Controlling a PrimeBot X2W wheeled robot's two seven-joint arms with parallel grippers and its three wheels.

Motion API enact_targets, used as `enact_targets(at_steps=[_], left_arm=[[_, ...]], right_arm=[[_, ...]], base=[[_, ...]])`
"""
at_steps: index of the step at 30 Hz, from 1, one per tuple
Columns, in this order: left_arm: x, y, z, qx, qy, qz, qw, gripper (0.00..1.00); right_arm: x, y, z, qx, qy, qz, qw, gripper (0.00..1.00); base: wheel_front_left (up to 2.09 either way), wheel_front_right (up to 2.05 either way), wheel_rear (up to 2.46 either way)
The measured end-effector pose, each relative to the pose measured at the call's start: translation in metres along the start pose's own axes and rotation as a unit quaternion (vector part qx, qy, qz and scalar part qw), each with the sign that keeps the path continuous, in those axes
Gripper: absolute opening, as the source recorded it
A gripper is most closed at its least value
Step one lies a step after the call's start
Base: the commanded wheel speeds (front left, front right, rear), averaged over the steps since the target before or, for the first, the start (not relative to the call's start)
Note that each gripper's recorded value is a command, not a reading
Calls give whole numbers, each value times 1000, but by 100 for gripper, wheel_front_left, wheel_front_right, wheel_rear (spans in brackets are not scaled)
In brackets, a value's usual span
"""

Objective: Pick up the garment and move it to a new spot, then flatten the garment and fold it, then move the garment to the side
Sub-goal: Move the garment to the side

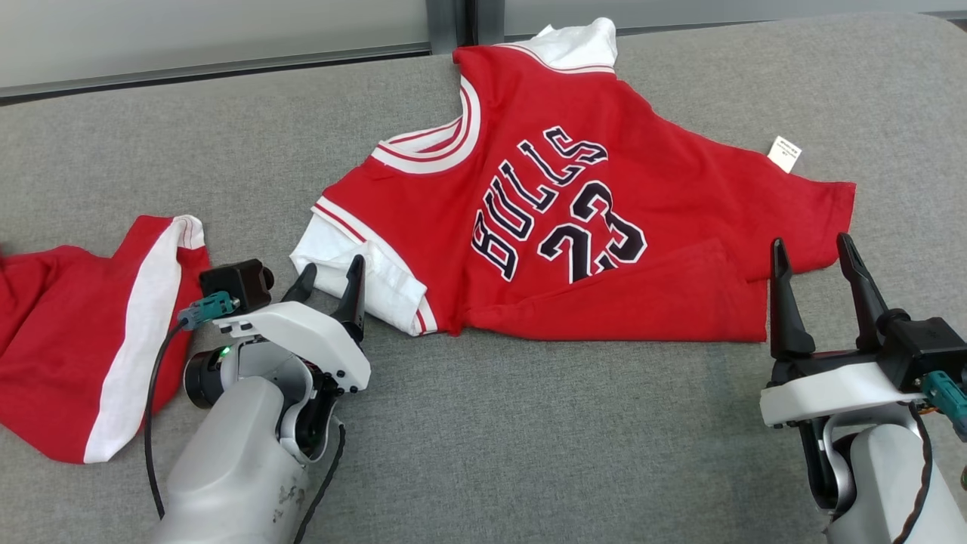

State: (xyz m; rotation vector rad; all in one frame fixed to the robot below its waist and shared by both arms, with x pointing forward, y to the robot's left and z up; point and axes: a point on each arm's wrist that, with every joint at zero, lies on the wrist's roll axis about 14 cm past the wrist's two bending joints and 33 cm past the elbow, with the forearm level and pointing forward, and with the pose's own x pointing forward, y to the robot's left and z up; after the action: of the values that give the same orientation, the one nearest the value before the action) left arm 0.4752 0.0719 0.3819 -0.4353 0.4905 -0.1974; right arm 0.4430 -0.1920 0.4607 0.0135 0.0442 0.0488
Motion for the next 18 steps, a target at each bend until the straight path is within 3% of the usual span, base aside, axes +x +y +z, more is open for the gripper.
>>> enact_targets(at_steps=[3,4,5,18], left_arm=[[2,3,-8,6,16,7,1000,100],[3,3,-9,9,18,7,1000,41],[4,3,-8,10,17,7,1000,0],[-9,6,39,-13,-83,-1,996,0]], right_arm=[[1,1,-1,0,1,1,1000,100],[1,1,-1,1,1,2,1000,100],[2,2,-2,1,2,2,1000,100],[1,13,-4,0,7,16,1000,100]], base=[[0,0,0],[0,0,0],[0,0,0],[0,0,0]])
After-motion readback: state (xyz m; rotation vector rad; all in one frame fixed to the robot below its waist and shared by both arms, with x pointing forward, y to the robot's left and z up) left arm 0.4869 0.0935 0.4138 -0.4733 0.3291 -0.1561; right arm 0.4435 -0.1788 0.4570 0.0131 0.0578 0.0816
